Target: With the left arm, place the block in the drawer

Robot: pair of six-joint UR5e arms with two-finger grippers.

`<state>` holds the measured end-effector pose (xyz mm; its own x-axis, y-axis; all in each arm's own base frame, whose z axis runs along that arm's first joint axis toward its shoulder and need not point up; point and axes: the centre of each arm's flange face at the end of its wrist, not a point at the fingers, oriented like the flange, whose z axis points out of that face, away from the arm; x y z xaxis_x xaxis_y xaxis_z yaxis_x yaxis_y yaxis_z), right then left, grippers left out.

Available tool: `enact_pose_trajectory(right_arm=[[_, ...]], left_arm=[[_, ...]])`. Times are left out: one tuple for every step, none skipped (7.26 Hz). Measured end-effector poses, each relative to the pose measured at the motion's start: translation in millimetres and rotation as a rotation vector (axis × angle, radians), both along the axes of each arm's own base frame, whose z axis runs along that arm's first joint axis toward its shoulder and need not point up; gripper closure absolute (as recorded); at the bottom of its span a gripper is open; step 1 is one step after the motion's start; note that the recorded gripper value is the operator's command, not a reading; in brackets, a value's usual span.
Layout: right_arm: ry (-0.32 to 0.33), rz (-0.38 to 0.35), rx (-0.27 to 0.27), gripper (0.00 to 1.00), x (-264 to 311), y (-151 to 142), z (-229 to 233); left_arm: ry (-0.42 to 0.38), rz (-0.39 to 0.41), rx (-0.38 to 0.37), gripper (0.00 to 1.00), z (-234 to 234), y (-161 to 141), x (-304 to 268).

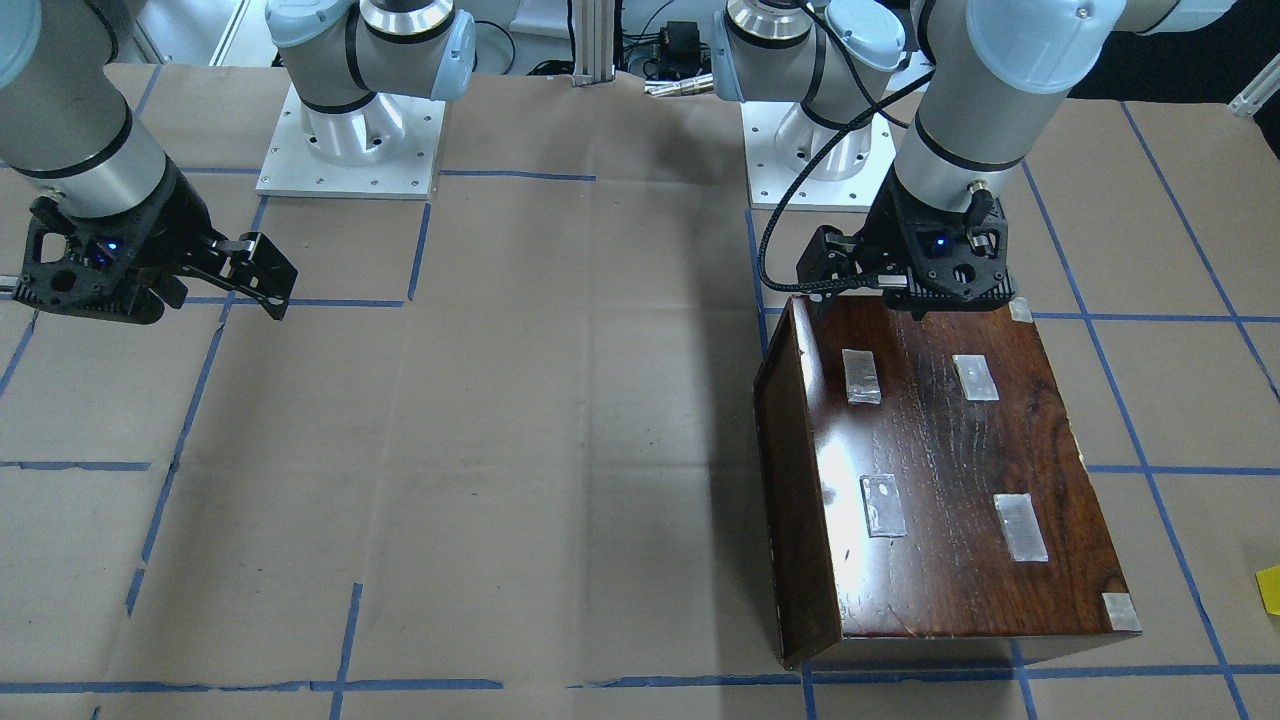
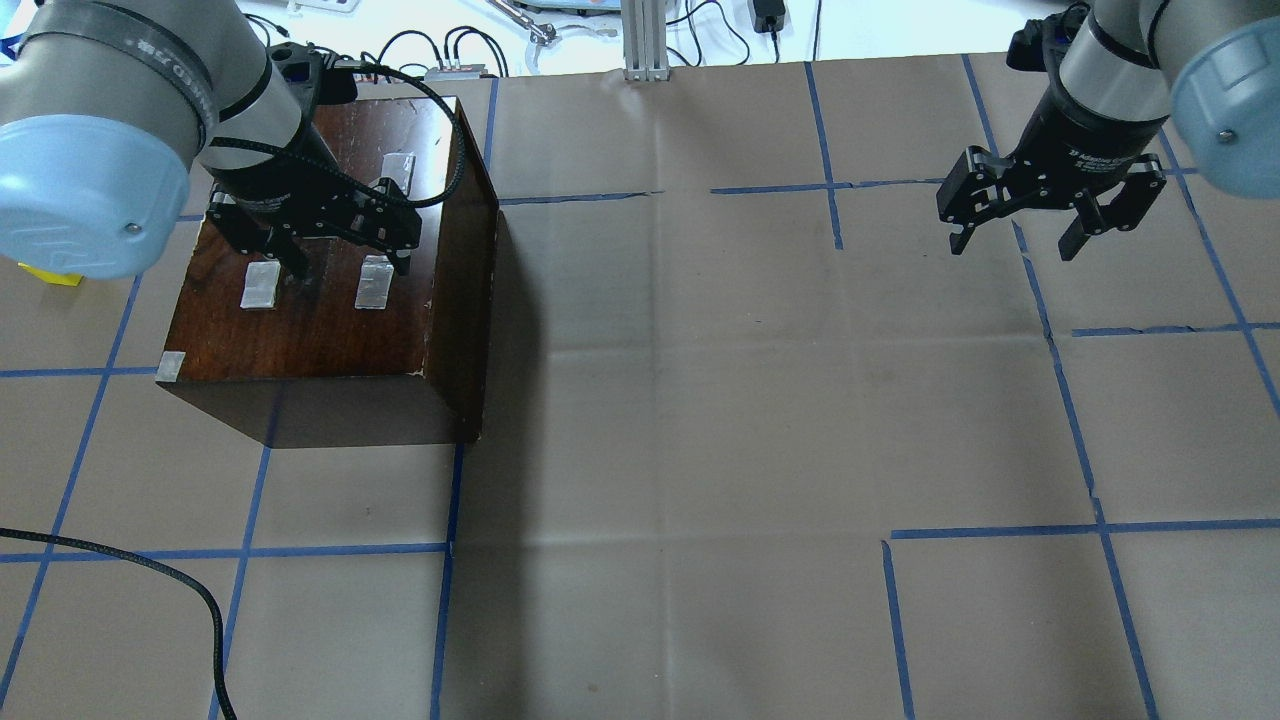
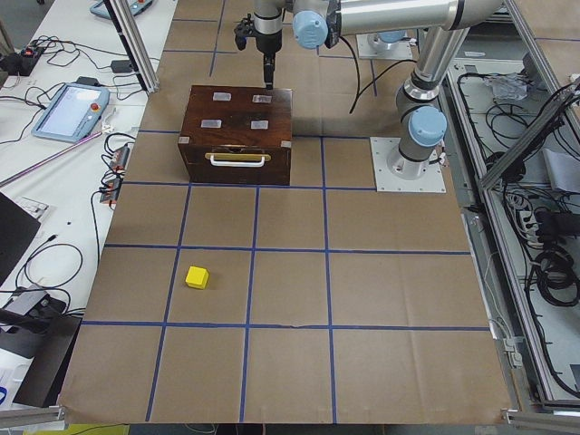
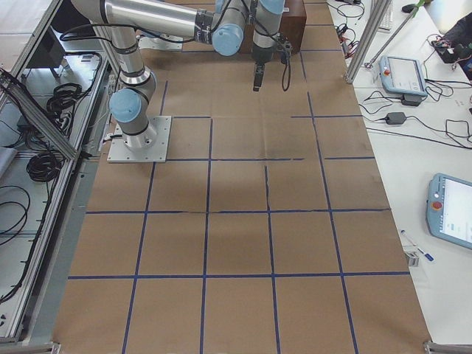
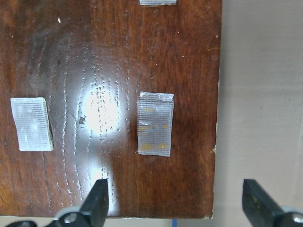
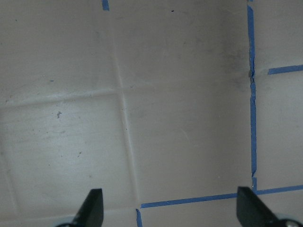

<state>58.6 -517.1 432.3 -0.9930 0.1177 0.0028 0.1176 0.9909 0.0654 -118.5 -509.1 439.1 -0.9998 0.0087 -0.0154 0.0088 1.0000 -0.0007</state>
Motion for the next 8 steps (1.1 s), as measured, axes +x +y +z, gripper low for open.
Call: enact_pose_trajectory(right_arm=[[0.000, 0.000, 0.000, 0.00, 0.0, 0.0, 0.0], [0.000, -0.001, 0.000, 0.00, 0.0, 0.0, 0.0], [0.000, 0.000, 0.000, 0.00, 0.0, 0.0, 0.1], [0.000, 0.000, 0.000, 0.00, 0.0, -0.1, 0.2], [0.000, 0.000, 0.000, 0.00, 0.0, -0.1, 0.2], [0.000, 0.000, 0.000, 0.00, 0.0, -0.1, 0.0], [0.000, 0.000, 0.000, 0.00, 0.0, -0.3, -0.2], [0.000, 0.000, 0.000, 0.00, 0.0, -0.4, -0.1]], left_arm=[[-0.001, -0.001, 0.000, 0.01, 0.2, 0.1, 0.0], [0.000, -0.002, 0.000, 0.01, -0.3, 0.0, 0.0], [0.001, -0.003, 0.001, 0.01, -1.4, -0.6, -0.1], [0.004, -0.002, 0.002, 0.01, -2.6, -1.5, -0.3], [0.004, -0.002, 0.000, 0.01, -2.5, -1.3, -0.4], [0.002, -0.003, -0.003, 0.01, -1.2, -0.1, -0.2], [0.000, -0.005, -0.008, 0.01, 1.2, 1.0, -0.1], [-0.002, -0.005, -0.018, 0.01, 5.9, 1.5, 0.1]])
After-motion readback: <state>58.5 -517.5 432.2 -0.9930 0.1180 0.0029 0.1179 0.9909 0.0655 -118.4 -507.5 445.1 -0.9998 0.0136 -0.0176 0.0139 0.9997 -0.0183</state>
